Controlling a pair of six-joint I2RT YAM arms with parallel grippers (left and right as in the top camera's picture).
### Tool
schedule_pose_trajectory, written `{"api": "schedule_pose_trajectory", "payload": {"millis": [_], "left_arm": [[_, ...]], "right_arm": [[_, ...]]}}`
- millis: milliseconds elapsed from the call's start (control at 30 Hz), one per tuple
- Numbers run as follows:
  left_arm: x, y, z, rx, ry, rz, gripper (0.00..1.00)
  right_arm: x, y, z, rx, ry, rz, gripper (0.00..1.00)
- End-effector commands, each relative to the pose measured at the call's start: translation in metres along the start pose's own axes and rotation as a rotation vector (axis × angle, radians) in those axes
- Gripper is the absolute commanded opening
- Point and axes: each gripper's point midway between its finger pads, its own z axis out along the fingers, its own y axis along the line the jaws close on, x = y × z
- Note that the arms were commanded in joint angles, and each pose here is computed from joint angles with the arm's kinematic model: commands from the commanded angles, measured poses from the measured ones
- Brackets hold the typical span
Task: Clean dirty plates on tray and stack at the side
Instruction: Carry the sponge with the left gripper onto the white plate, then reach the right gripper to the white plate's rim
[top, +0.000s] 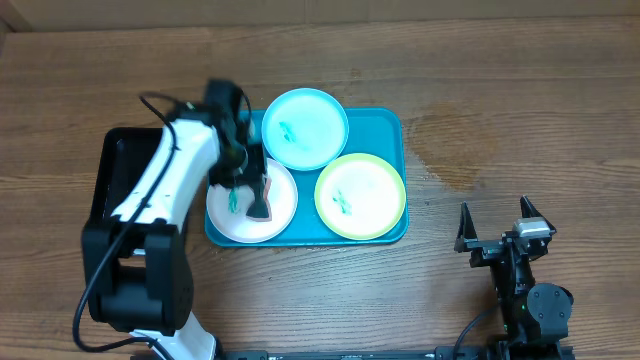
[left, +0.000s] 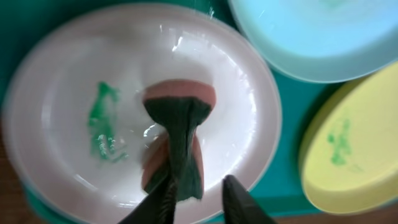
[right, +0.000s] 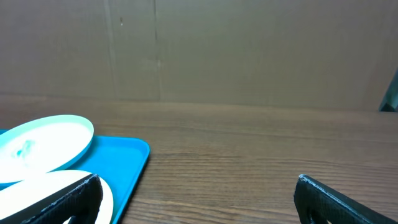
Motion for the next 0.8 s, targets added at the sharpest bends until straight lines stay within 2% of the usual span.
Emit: {"api": "schedule_pose_trajectory", "payload": {"millis": [0, 33, 100, 133, 167, 200, 467, 633, 767], "left_arm": [[-0.031, 0.006, -0.063, -0.026, -0.157, -0.009, 0.25], [-0.033, 0.011, -0.075, -0.043, -0.179, -0.018, 0.32], [-0.037, 0.02, -0.095, -0.068, -0.217, -0.037, 0.61], [-0.037, 0.022, -0.1, -0.069, -0.225, -0.043, 0.79], [-0.036, 0.024, -0.103, -0.07, -0.226, -0.05, 0.92], [-0.035, 0.027, -0.103, -0.073, -0.222, -0.056, 1.0], [-0.027, 0.037, -0.087, -0.106, -0.169, -0.06, 1.0], [-0.028, 0.037, -0.086, -0.106, -0.17, -0.059, 1.0], [-0.03, 0.035, -0.086, -0.103, -0.179, -0.056, 1.0]], "right_arm": [[0.002, -0.002, 0.0, 0.009, -0.004, -0.003, 1.0], [0.002, -0.002, 0.0, 0.009, -0.004, -0.003, 1.0], [0.002, -0.002, 0.0, 0.009, -0.004, -0.003, 1.0], [0.002, -0.002, 0.0, 0.009, -0.004, -0.003, 1.0], [0.002, -0.002, 0.0, 0.009, -0.004, -0.003, 1.0], [0.002, -0.002, 0.0, 0.009, -0.004, -0.003, 1.0], [-0.005, 0.004, 0.0, -0.023, -0.031, -0.001, 1.0], [-0.02, 0.056, -0.01, -0.34, -0.062, 0.186, 1.0], [-0.066, 0.082, -0.032, -0.531, -0.243, 0.161, 1.0]]}}
